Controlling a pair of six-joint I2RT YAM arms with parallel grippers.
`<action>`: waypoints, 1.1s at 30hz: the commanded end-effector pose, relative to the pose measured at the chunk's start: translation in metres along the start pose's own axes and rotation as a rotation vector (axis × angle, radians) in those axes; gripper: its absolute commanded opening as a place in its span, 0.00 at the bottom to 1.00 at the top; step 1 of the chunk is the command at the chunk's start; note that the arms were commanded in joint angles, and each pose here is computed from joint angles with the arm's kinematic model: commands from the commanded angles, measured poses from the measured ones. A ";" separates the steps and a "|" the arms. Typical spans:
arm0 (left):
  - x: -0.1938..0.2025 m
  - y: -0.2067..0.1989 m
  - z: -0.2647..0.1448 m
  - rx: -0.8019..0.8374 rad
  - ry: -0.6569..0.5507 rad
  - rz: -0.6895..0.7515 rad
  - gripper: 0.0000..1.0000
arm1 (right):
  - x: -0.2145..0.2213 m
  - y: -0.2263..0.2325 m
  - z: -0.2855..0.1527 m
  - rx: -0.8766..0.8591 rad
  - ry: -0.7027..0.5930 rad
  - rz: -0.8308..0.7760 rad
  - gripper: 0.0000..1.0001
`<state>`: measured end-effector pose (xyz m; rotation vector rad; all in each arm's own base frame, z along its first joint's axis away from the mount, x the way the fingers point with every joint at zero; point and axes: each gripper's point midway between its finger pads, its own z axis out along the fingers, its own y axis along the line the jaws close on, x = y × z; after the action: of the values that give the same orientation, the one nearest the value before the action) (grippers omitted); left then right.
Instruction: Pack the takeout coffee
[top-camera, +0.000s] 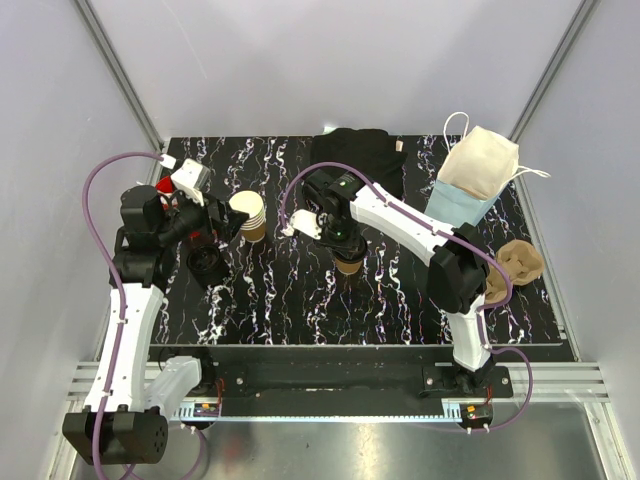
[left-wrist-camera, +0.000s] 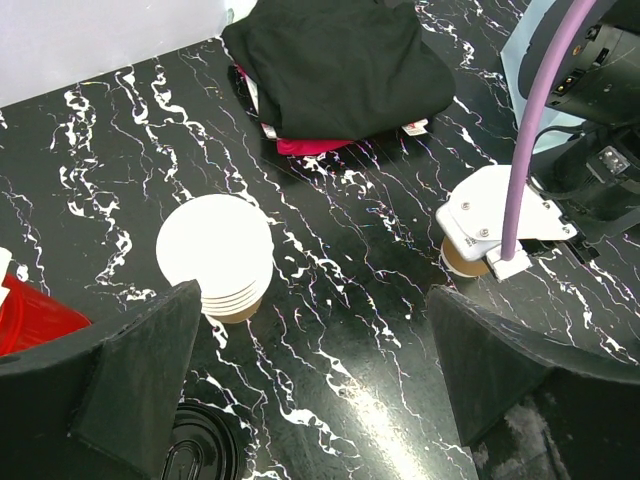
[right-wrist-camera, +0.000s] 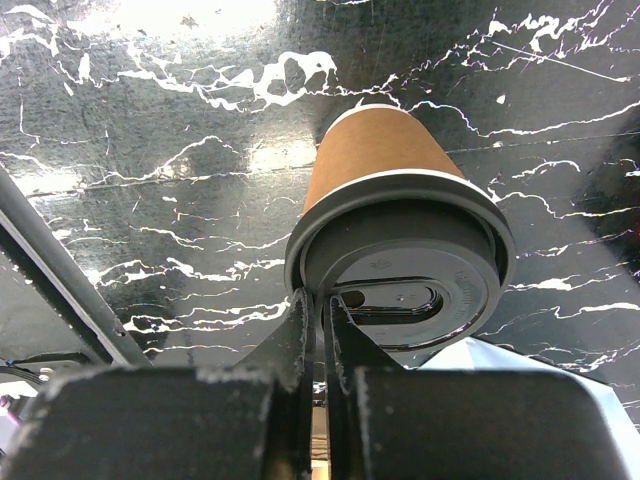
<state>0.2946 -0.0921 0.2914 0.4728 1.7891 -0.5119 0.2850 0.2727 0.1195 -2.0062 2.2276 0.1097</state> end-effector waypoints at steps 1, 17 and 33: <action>-0.014 -0.002 -0.001 0.020 -0.058 0.035 0.99 | 0.000 0.000 -0.007 0.005 -0.008 -0.018 0.05; -0.014 -0.002 0.000 0.026 -0.057 0.027 0.99 | -0.009 -0.007 -0.049 0.095 -0.099 -0.026 0.39; 0.003 -0.049 0.035 0.192 0.056 0.045 0.99 | 0.031 -0.026 -0.158 0.351 -0.577 0.265 1.00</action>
<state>0.2959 -0.1190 0.2742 0.5336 1.8347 -0.6566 0.2790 0.2264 0.2859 -1.4800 1.8812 0.1665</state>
